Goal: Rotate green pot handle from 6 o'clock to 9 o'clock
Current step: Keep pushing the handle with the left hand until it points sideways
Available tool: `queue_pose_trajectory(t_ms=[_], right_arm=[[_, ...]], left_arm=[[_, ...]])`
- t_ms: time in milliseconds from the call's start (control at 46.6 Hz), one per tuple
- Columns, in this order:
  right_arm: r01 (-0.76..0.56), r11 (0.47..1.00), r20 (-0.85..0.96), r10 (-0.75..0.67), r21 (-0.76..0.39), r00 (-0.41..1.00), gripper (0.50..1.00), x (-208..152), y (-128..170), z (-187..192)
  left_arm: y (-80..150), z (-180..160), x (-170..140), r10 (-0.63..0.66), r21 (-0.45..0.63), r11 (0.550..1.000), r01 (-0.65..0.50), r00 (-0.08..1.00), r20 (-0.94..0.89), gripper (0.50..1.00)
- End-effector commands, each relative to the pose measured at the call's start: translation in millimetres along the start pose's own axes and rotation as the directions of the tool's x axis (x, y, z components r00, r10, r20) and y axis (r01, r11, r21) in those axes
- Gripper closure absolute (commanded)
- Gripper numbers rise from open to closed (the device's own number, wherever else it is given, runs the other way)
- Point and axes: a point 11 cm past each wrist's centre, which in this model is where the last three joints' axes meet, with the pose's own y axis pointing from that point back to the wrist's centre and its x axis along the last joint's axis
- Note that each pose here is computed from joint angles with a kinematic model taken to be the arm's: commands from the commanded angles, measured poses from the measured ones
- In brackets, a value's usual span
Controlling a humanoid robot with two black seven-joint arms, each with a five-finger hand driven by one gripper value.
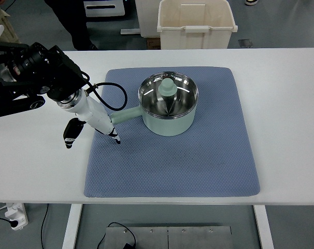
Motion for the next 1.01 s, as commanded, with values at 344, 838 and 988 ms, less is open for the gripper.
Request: queue_pose_trajectory(t_ms=[344, 838, 988], right_arm=[[0.000, 1.000, 0.000, 0.000, 0.000, 1.000, 0.500, 0.0, 0.0, 0.0], [0.000, 1.000, 0.000, 0.000, 0.000, 1.000, 0.500, 0.0, 0.0, 0.0], [0.000, 1.000, 0.000, 0.000, 0.000, 1.000, 0.500, 0.0, 0.0, 0.0]], left_arm=[[0.4, -12.9, -1.8, -0.009, 0.077, 0.997, 0.008, 1.000, 0.012, 0.500], [2.5, -7.6, -1.5, -0.005, 0.055, 0.999, 0.004, 1.000, 0.018, 0.500], [2.0, -2.5, -1.2, -0.005, 0.040, 0.999, 0.004, 1.000, 0.026, 0.500]])
